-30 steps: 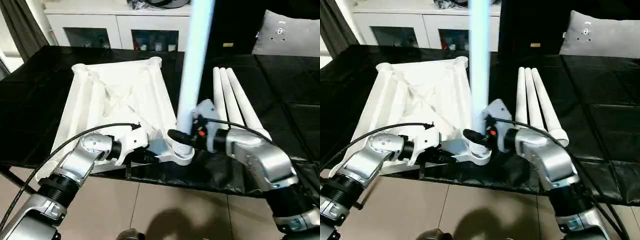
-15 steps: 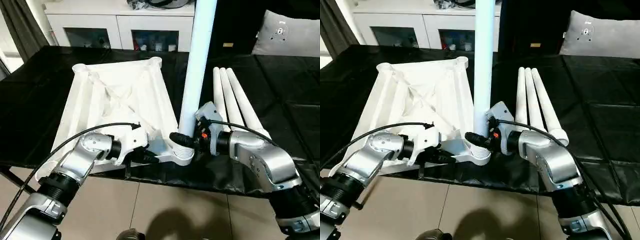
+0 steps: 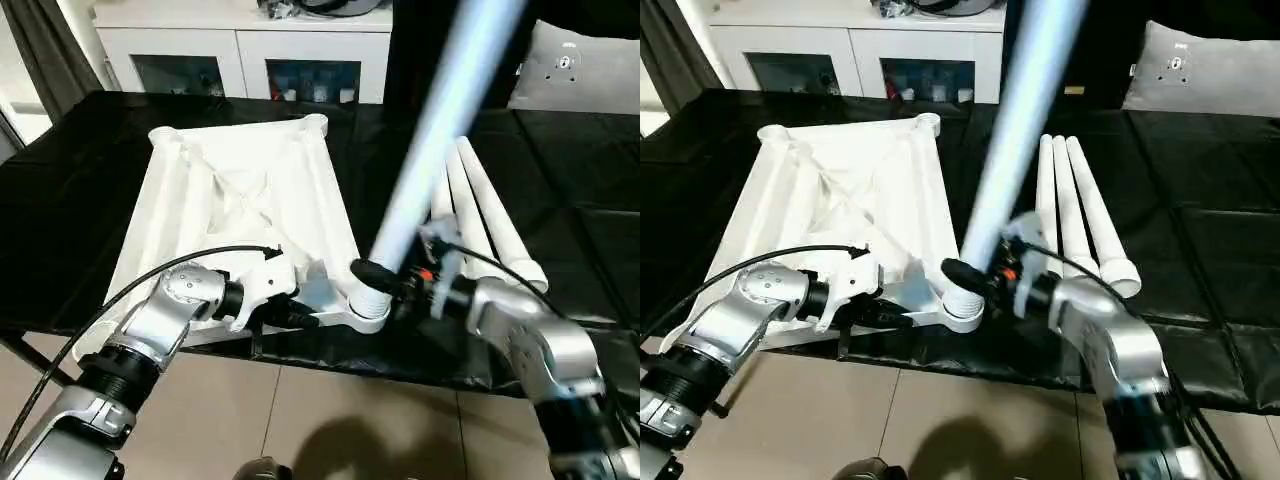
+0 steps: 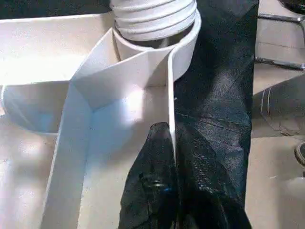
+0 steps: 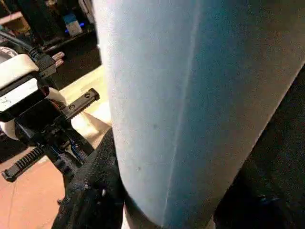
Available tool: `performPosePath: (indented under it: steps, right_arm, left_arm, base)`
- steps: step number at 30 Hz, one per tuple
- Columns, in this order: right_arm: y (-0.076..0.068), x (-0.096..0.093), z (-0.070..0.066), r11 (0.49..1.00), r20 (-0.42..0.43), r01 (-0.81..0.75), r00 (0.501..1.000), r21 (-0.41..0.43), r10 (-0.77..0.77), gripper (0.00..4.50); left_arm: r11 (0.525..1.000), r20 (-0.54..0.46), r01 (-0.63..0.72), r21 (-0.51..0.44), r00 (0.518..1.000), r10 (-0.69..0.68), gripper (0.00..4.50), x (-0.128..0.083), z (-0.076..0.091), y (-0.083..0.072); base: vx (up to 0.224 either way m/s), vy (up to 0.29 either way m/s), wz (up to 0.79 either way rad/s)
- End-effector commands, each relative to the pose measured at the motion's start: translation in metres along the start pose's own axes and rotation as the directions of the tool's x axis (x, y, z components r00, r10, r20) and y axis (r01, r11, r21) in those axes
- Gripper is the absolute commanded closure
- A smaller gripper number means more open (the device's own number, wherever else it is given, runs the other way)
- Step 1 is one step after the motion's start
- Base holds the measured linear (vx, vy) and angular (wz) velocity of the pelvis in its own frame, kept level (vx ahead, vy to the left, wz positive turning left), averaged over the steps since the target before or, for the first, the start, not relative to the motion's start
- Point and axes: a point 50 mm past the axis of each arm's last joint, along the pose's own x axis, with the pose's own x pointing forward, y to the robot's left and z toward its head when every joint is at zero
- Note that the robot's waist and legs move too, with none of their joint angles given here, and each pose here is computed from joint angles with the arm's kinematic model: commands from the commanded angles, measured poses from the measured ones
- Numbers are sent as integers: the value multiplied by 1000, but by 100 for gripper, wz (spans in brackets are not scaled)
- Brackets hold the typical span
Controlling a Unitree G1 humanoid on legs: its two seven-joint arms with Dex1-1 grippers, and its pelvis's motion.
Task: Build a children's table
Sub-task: Insert table leg to table base
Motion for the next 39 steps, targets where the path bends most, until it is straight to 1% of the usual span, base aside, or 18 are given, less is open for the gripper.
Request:
performPosePath:
  steps: [1, 3, 4, 7, 8, 9, 12, 13, 15, 16, 17, 21, 22, 23, 28, 33, 35, 39]
  right_arm:
    - [0, -6, -16, 999, -17, 38, 999, 8, -38, 259]
    - [1, -8, -18, 999, -7, 46, 999, -7, -46, 259]
    - [2, -9, -22, 998, -15, 57, 998, -38, -57, 259]
    - [3, -10, -28, 995, -35, 68, 997, -75, -71, 259]
    - [2, -10, -34, 987, -84, 81, 992, -141, -94, 259]
    - [1, -9, -37, 981, -113, 79, 989, -175, -100, 259]
    - [0, -7, -42, 969, -167, 71, 979, -236, -112, 260]
    - [1, -4, -42, 967, -196, 41, 976, -253, -93, 260]
    - [2, -3, -43, 966, -208, 27, 975, -258, -83, 260]
    - [4, -1, -45, 964, -266, -28, 963, -263, -44, 260]
    - [4, 0, -47, 963, -293, -48, 955, -266, -34, 260]
    - [2, 2, -50, 960, -365, -95, 931, -263, -8, 260]
    - [2, 5, -52, 965, -407, -117, 913, -236, 11, 260]
    - [2, 6, -53, 966, -419, -124, 908, -227, 18, 260]
    - [4, 15, -52, 969, -454, -161, 889, -186, 60, 260]
    - [7, 19, -53, 967, -468, -179, 880, -180, 76, 260]
    - [8, 20, -52, 968, -453, -162, 890, -193, 58, 260]
    - [8, 23, -54, 973, -407, -55, 913, -223, -41, 260]
  left_arm:
    - [1000, 17, -16, 22, 1000, 16, 450, -4, 7, 4]
    - [1000, 17, -17, 23, 1000, 16, 450, -4, 7, 5]
    - [1000, 18, -16, 23, 1000, 16, 450, -3, 7, 5]
    - [1000, 18, -13, 24, 1000, 13, 450, -3, 7, 5]
    - [1000, 16, -8, 26, 1000, 8, 450, -3, 7, 5]
    - [1000, 15, -5, 27, 1000, 5, 450, -3, 7, 5]
    - [999, 11, 5, 33, 1000, -5, 450, -2, 8, 4]
    - [999, 4, 15, 42, 1000, -16, 450, -2, 8, 4]
    - [999, 1, 21, 47, 1000, -21, 450, -2, 9, 4]
    - [998, -7, 38, 59, 999, -38, 450, -1, 9, 3]
    - [997, -12, 44, 67, 999, -43, 450, -1, 10, 4]
    - [995, -21, 60, 86, 998, -58, 450, -1, 12, 5]
    - [993, -31, 69, 97, 997, -67, 450, -1, 13, 7]
    - [992, -34, 74, 101, 997, -70, 450, -1, 14, 7]
    - [989, -52, 82, 122, 996, -76, 450, -3, 17, 13]
    - [990, -84, 55, 129, 995, -45, 450, -10, 18, 22]
    - [992, -93, 35, 118, 995, -24, 450, -13, 16, 24]
    - [997, -73, -2, 72, 997, 8, 450, -16, 13, 23]
  base:
    - [0, 0, 0]
    - [0, 0, 0]
    - [0, 0, 0]
    - [0, 0, 0]
    - [0, 0, 0]
    - [0, 0, 0]
    - [0, 0, 0]
    - [0, 0, 0]
    - [0, 0, 0]
    - [0, 0, 0]
    - [0, 0, 0]
    - [0, 0, 0]
    - [0, 0, 0]
    - [0, 0, 0]
    - [0, 0, 0]
    - [0, 0, 0]
    - [0, 0, 0]
    - [0, 0, 0]
